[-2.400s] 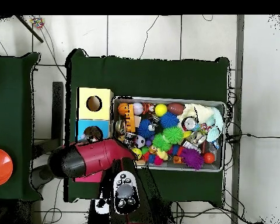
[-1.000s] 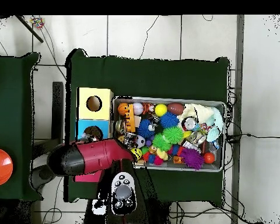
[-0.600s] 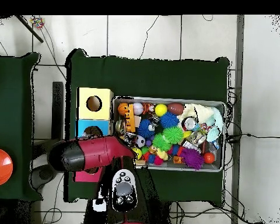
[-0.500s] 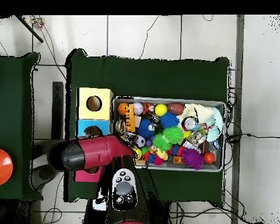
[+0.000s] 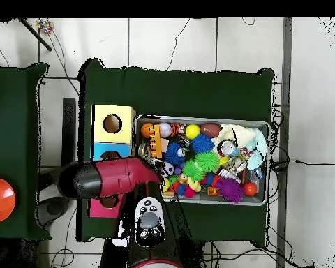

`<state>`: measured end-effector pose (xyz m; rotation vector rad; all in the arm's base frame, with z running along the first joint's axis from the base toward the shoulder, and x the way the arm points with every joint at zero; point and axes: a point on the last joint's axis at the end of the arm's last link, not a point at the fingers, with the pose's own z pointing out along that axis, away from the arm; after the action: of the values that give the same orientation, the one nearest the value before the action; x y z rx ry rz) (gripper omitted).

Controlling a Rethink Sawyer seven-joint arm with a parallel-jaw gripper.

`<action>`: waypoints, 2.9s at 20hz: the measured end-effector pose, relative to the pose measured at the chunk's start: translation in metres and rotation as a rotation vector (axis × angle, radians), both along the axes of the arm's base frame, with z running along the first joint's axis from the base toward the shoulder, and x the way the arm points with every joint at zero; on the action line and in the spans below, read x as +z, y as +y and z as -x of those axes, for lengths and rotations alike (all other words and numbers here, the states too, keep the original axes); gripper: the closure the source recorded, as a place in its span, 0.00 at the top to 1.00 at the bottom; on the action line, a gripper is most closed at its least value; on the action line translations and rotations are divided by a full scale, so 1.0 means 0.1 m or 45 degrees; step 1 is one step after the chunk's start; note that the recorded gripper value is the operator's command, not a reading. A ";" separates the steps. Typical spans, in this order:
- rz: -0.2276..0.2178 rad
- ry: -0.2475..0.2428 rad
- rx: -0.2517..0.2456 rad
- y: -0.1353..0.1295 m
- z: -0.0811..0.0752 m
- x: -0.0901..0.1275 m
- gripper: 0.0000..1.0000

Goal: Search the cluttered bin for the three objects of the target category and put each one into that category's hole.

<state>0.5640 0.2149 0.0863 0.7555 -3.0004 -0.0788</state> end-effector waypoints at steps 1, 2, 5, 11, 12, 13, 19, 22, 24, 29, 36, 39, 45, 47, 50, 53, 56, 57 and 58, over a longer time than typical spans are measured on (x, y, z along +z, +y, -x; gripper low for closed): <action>-0.001 0.009 -0.004 0.00 -0.01 0.00 0.00; -0.001 0.013 -0.007 0.00 -0.01 0.00 0.00; -0.002 0.024 -0.013 0.00 -0.02 0.00 0.00; -0.002 0.050 -0.023 -0.01 -0.05 -0.01 0.00; -0.001 0.058 -0.025 -0.01 -0.06 -0.01 0.00; 0.000 0.068 -0.027 -0.01 -0.07 -0.01 0.00; 0.019 0.121 -0.033 0.01 -0.13 -0.02 0.00; 0.030 0.139 -0.038 0.02 -0.14 -0.02 0.00; 0.038 0.156 -0.041 0.03 -0.16 -0.03 0.00; 0.044 0.192 -0.057 0.02 -0.20 -0.04 0.00; 0.037 0.215 -0.095 -0.01 -0.24 -0.05 1.00; 0.042 0.216 -0.113 -0.07 -0.27 -0.05 1.00; 0.036 0.210 -0.139 -0.10 -0.31 -0.05 1.00; 0.031 0.173 -0.153 -0.14 -0.39 -0.05 1.00; 0.017 0.136 -0.174 -0.16 -0.48 -0.03 1.00; 0.005 0.131 -0.192 -0.17 -0.51 -0.02 1.00; -0.001 0.133 -0.201 -0.18 -0.51 -0.02 1.00; -0.003 0.132 -0.203 -0.19 -0.52 -0.01 1.00; -0.005 0.127 -0.207 -0.20 -0.53 0.01 1.00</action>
<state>0.6172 0.1946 0.0872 0.4903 -2.9607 -0.1238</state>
